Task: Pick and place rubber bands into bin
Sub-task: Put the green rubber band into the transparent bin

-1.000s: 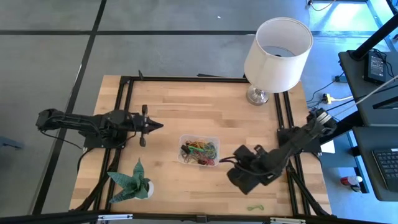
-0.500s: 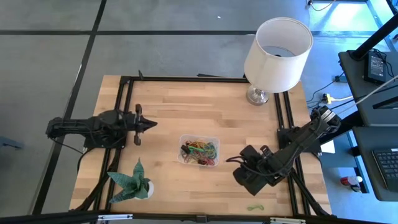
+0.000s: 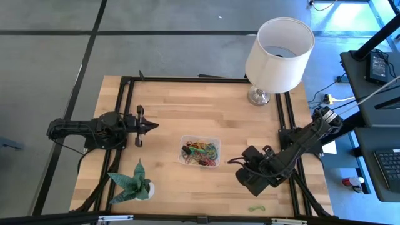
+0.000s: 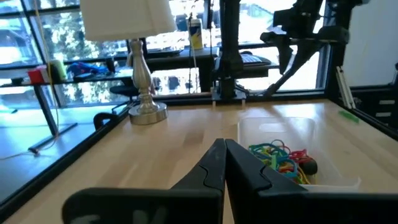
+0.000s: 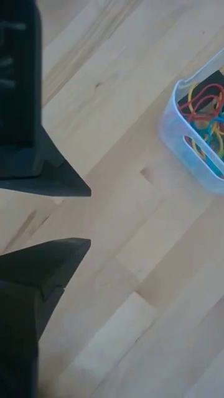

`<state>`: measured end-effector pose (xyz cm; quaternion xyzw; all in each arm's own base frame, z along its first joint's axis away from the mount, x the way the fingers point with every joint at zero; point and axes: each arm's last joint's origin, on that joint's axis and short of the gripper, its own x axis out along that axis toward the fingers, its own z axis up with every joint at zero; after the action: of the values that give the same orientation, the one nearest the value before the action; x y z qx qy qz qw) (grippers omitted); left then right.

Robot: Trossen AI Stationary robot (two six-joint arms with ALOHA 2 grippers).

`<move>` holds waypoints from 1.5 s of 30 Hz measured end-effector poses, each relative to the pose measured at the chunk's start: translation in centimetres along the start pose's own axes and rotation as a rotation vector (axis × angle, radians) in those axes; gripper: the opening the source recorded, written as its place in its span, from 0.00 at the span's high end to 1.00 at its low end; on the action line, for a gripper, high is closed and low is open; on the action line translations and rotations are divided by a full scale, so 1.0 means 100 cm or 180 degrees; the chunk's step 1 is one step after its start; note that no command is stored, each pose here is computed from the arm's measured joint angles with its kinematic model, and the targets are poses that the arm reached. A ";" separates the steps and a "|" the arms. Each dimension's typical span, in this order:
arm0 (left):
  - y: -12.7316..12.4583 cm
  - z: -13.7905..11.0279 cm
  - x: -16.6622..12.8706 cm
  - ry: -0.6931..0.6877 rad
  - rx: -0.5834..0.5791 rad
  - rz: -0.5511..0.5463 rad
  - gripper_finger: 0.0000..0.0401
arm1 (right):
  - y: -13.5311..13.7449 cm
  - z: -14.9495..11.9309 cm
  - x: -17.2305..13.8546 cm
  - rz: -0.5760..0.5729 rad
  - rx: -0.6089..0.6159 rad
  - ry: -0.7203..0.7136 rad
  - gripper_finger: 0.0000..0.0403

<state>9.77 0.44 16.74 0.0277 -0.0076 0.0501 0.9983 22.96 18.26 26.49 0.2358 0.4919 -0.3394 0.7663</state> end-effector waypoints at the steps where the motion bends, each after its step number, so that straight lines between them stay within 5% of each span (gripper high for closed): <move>1: 0.000 0.000 0.000 -0.0007 0.0034 -0.0023 1.00 | 0.000 -0.001 0.000 0.0003 -0.0007 0.0003 0.70; 15: -0.001 0.000 0.000 0.0008 0.0198 -0.0066 1.00 | 0.004 -0.027 -0.011 0.0238 -0.0455 0.0371 0.70; 27: -0.001 0.000 0.000 0.0010 0.0199 -0.0062 1.00 | 0.026 -0.102 -0.013 0.0886 -0.2371 0.0539 0.70; 45: -0.001 0.000 0.000 0.0010 0.0199 -0.0059 1.00 | 0.050 -0.191 0.046 0.0847 -0.3011 0.0717 0.70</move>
<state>9.79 0.39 16.69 0.0588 -0.0042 0.0410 0.9974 16.72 33.50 14.70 -0.0413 0.6372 0.0489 0.7681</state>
